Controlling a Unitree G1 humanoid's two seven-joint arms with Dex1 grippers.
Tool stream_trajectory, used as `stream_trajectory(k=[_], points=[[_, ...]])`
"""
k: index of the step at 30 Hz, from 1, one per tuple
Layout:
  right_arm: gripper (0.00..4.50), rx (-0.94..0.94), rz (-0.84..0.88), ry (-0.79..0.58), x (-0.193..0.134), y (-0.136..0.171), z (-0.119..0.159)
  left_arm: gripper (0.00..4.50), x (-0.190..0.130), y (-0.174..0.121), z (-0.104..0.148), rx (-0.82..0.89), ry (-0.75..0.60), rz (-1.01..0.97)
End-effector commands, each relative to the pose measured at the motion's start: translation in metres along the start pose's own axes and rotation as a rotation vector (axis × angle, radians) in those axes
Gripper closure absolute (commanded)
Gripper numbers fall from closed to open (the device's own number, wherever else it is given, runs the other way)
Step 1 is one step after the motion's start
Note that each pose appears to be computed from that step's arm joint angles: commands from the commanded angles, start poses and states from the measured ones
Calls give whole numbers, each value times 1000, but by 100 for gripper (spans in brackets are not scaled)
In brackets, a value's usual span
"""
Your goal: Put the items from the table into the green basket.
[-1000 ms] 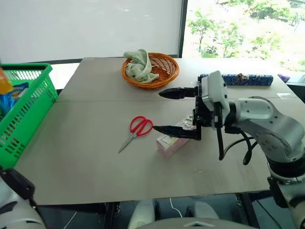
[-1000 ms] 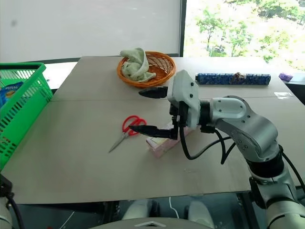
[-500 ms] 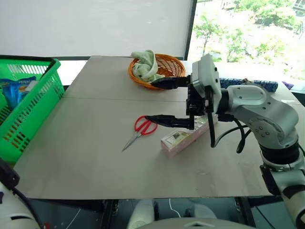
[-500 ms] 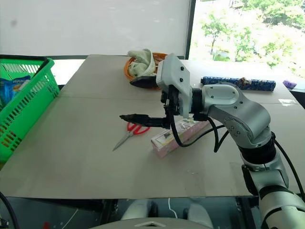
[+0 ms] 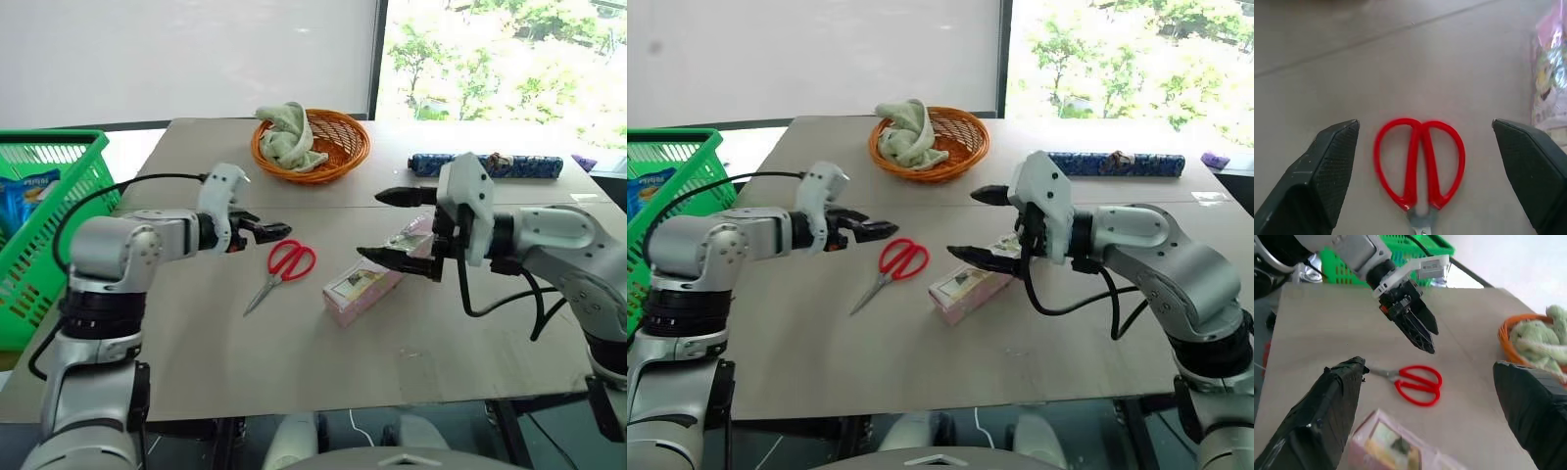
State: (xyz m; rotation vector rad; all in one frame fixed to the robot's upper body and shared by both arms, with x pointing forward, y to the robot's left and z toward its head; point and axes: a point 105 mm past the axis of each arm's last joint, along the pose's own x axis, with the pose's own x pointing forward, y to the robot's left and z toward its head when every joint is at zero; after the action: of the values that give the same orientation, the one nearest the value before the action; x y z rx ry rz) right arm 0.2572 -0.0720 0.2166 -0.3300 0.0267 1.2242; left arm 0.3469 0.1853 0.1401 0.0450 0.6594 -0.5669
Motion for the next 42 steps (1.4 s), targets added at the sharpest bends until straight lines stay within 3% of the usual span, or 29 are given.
stream_trajectory(k=[1,9,14,15,18,22,25,28,32,34,37,42], points=[[0,-31,-21,37,-20,7,1,4,11,1,-3,28,83,15],[0,-16,-95,43,-26,8,0,4,40,17,-57,192,324,112],[0,-12,-102,47,-26,9,-2,215,41,17,-67,219,343,105],[0,-12,-101,48,-26,9,-2,280,41,18,-69,220,343,106],[0,-11,-91,44,-24,10,-2,375,38,24,-69,216,323,127],[0,-17,-63,31,-21,14,0,377,24,19,-48,108,144,66],[0,-19,-12,4,-17,18,5,377,-9,21,-25,31,-45,42],[0,-36,15,-34,-11,17,12,377,-53,44,-3,-41,-232,147],[0,-62,61,-134,6,12,32,377,-140,109,26,-191,-512,462],[0,-64,79,-150,11,11,35,377,-153,117,26,-206,-525,499],[0,-68,102,-151,15,8,35,377,-142,97,20,-118,-430,393],[0,-67,117,-140,16,7,34,171,-91,31,-1,-51,-186,75]])
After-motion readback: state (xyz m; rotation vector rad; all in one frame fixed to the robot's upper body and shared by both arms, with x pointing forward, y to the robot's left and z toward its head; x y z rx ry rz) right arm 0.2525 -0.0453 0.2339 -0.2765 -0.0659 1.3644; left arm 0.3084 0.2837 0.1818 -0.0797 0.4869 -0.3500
